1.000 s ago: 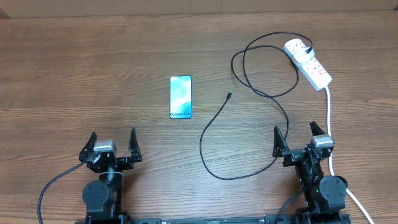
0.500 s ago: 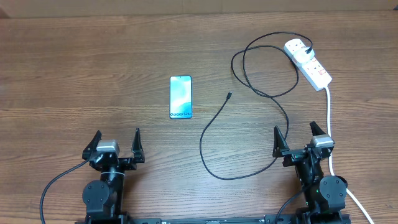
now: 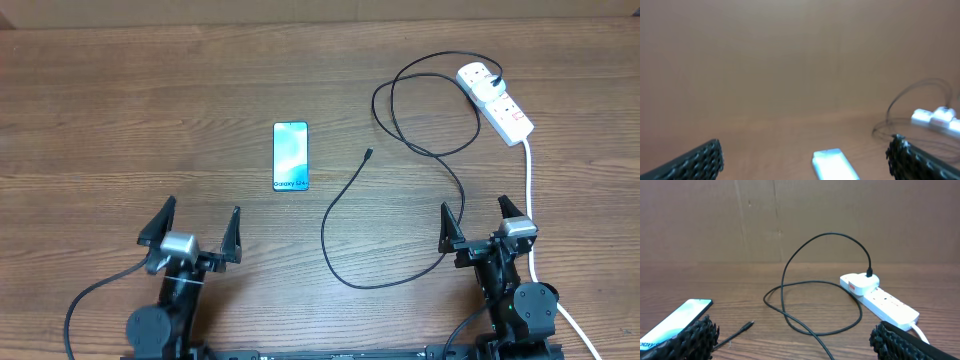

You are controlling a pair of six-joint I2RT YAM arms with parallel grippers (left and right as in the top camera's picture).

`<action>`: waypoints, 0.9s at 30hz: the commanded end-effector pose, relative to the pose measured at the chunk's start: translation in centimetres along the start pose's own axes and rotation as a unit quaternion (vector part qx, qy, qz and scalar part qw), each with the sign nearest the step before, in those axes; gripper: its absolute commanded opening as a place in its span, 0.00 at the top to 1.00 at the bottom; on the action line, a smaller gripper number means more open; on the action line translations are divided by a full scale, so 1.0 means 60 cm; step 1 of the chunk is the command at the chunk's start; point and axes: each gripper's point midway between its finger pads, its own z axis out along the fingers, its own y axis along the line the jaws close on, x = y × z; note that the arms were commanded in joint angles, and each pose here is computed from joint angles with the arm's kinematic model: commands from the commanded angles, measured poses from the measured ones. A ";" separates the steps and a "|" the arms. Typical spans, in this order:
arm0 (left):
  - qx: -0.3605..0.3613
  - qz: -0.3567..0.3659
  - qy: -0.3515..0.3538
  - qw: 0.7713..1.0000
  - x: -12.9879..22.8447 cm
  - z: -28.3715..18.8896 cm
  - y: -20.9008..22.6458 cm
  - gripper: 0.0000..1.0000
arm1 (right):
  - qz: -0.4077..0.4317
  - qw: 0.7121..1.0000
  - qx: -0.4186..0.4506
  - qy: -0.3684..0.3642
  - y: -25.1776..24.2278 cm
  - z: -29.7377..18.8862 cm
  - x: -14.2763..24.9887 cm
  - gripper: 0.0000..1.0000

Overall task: Plug charger to phone and switch on socket
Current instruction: 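Open the left gripper and move it over the phone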

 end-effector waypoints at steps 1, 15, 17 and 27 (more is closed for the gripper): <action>0.060 -0.029 -0.069 0.995 -0.059 -0.007 -0.036 0.00 | 0.003 1.000 0.003 -0.002 -0.002 0.000 0.003 0.00; 0.079 -0.048 -0.166 0.982 -0.219 -0.038 -0.052 0.00 | 0.003 1.000 0.003 -0.002 -0.002 0.000 0.003 0.00; 0.077 -0.053 -0.152 0.984 -0.240 -0.033 -0.052 0.00 | 0.003 1.000 0.003 -0.002 -0.002 0.000 0.003 0.00; 0.138 -0.068 0.126 0.980 -0.241 0.061 -0.077 0.00 | 0.003 1.000 0.003 -0.002 -0.002 0.000 0.003 0.00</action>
